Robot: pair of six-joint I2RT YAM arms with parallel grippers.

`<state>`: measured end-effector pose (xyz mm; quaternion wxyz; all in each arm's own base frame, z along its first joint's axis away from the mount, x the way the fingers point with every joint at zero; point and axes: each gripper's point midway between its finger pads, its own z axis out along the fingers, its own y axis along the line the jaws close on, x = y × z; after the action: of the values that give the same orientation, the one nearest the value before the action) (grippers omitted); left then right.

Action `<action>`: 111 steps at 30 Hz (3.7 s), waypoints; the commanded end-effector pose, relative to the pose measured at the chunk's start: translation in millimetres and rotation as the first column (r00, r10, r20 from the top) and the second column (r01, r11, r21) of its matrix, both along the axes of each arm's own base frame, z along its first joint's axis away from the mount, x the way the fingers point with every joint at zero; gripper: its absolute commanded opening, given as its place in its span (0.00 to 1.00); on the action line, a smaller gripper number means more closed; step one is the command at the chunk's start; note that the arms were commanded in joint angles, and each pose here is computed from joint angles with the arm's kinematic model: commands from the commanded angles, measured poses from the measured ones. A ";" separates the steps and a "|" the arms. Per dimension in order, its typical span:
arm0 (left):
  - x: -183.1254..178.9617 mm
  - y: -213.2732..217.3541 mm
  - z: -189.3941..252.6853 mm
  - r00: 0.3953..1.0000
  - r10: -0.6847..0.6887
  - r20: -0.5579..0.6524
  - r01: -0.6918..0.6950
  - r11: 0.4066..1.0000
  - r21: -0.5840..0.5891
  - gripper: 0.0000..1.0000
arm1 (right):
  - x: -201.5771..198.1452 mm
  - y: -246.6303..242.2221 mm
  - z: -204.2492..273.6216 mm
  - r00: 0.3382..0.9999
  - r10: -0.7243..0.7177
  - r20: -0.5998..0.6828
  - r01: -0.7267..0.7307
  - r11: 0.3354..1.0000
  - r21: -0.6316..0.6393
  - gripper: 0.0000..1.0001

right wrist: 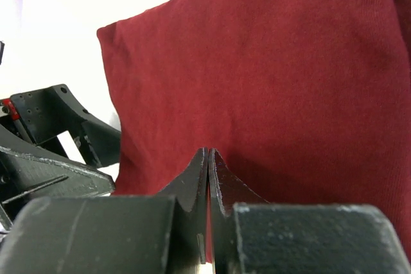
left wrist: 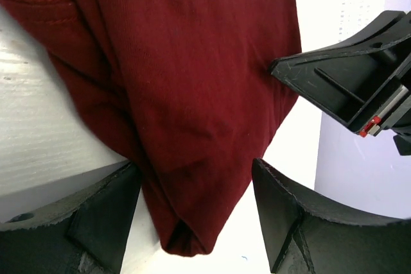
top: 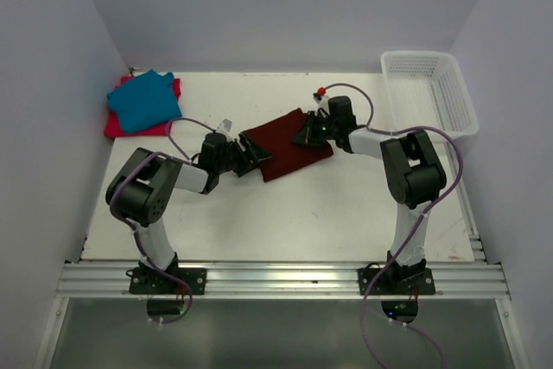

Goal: Fold and stack the t-shirts
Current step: Fold the long partially folded tshirt into a neat square, then put the neatly folded tshirt into the corner of the board with the left arm

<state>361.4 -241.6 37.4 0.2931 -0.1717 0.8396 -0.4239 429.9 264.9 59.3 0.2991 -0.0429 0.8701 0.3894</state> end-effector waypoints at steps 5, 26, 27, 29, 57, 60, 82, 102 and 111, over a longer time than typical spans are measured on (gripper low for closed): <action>-15.5 17.3 -61.3 0.982 0.077 -0.172 -0.056 0.991 0.124 0.76 | 7.2 -0.7 -1.6 0.999 -0.013 0.031 0.014 0.998 -0.055 0.00; 11.4 8.3 -53.5 0.985 0.097 -0.141 -0.083 0.991 0.103 0.76 | -3.5 -12.3 -51.0 0.995 -0.083 -0.061 0.057 0.936 -0.349 0.00; 12.0 6.7 -53.7 0.986 0.091 -0.139 -0.078 0.992 0.095 0.76 | -4.8 -9.0 -53.7 0.995 -0.078 -0.061 0.051 0.931 -0.362 0.00; 13.7 6.2 -54.7 0.986 0.089 -0.139 -0.076 0.993 0.094 0.76 | -10.2 -6.8 -59.6 0.995 -0.065 -0.074 0.032 0.922 -0.386 0.00; 67.6 -24.3 24.2 0.981 -0.080 0.175 0.085 0.996 -0.021 0.00 | -25.4 13.4 3.5 0.999 0.039 0.025 -0.032 0.968 -0.248 0.00; 80.6 -13.4 67.2 0.959 -0.097 0.266 0.087 0.995 0.050 0.00 | -26.9 8.0 35.8 0.996 0.024 0.091 -0.002 0.972 -0.234 0.20; 203.7 184.9 111.2 0.974 -0.022 0.227 -0.108 0.832 0.545 0.00 | -109.6 -38.3 107.1 0.982 -0.020 0.188 0.056 0.981 -0.187 0.31; 285.4 370.9 224.7 0.827 0.253 0.502 -0.491 0.759 0.427 0.00 | -137.7 -59.2 79.8 0.994 -0.009 0.113 0.040 0.959 -0.279 0.29; 255.7 427.5 192.4 0.813 0.406 0.418 -0.573 0.688 0.445 0.00 | -140.5 -58.7 80.4 0.995 0.001 0.103 0.028 0.960 -0.279 0.29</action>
<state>622.5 180.5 209.3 0.5290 -0.2239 0.8133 -0.0926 289.9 205.7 126.5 0.3217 -0.0873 0.9075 0.2557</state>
